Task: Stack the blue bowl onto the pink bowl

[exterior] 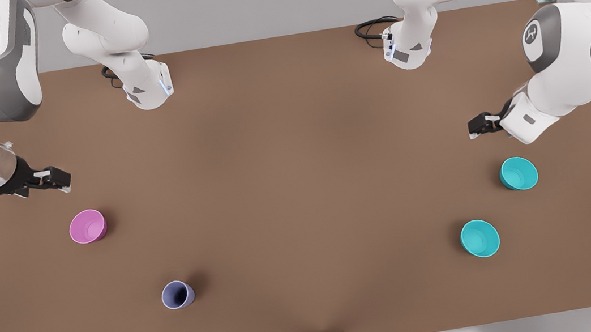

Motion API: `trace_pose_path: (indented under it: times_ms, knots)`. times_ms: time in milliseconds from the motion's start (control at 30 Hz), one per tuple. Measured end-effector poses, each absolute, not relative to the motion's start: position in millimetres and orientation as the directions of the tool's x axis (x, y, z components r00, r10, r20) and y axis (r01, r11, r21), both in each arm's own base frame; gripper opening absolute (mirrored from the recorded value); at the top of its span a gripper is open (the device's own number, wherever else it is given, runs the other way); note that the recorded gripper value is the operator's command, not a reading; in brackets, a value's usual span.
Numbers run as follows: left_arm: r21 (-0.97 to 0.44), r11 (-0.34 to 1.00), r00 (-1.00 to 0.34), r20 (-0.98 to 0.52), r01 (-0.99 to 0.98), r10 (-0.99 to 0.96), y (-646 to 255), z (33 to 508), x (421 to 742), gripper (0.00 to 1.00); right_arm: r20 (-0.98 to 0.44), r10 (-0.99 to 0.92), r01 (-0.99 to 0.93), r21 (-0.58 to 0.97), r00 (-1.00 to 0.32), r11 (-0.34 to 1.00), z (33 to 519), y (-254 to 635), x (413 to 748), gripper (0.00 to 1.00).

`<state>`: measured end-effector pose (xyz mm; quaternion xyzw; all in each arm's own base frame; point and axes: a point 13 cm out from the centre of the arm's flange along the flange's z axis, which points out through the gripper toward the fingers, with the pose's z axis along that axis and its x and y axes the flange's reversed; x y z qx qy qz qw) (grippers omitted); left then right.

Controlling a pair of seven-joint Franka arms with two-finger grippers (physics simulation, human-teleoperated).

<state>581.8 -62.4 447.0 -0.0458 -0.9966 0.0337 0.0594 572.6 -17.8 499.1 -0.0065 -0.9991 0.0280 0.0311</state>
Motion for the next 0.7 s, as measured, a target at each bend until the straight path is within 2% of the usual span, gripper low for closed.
trace_pose_path:
  times_ms: [100, 233, 300, 400, 467, 700]
  knots:
    - [-0.074, 0.994, -0.989, 0.116, 0.085, 0.093, -61.5, 444.3, 583.4, 1.00, 0.068, 0.013, 0.009, -0.059, -0.998, 0.998, 493.9, -21.8, 574.8, 1.00]
    - [-0.076, 0.994, -0.988, 0.124, 0.082, 0.091, -60.4, 439.0, 584.2, 1.00, 0.240, 0.106, 0.097, -0.049, -0.965, 0.994, 394.1, -111.9, 566.1, 1.00]
    - [-0.077, 0.994, -0.987, 0.134, 0.076, 0.085, -56.6, 436.1, 583.5, 1.00, 0.272, 0.148, 0.143, -0.039, -0.951, 0.989, 355.1, -157.8, 564.9, 1.00]
    - [-0.078, 0.995, -0.985, 0.156, 0.064, 0.076, -49.9, 433.2, 579.4, 1.00, 0.297, 0.145, 0.151, -0.004, -0.944, 0.989, 294.0, -179.6, 561.6, 1.00]
    - [-0.078, 0.995, -0.984, 0.161, 0.067, 0.079, -51.5, 434.0, 577.8, 1.00, 0.290, 0.130, 0.144, 0.028, -0.948, 0.989, 256.6, -176.4, 558.9, 1.00]
    - [-0.080, 0.994, -0.981, 0.176, 0.068, 0.081, -51.9, 436.1, 572.8, 1.00, 0.182, 0.122, 0.137, 0.070, -0.976, 0.988, 193.9, -188.5, 570.2, 1.00]
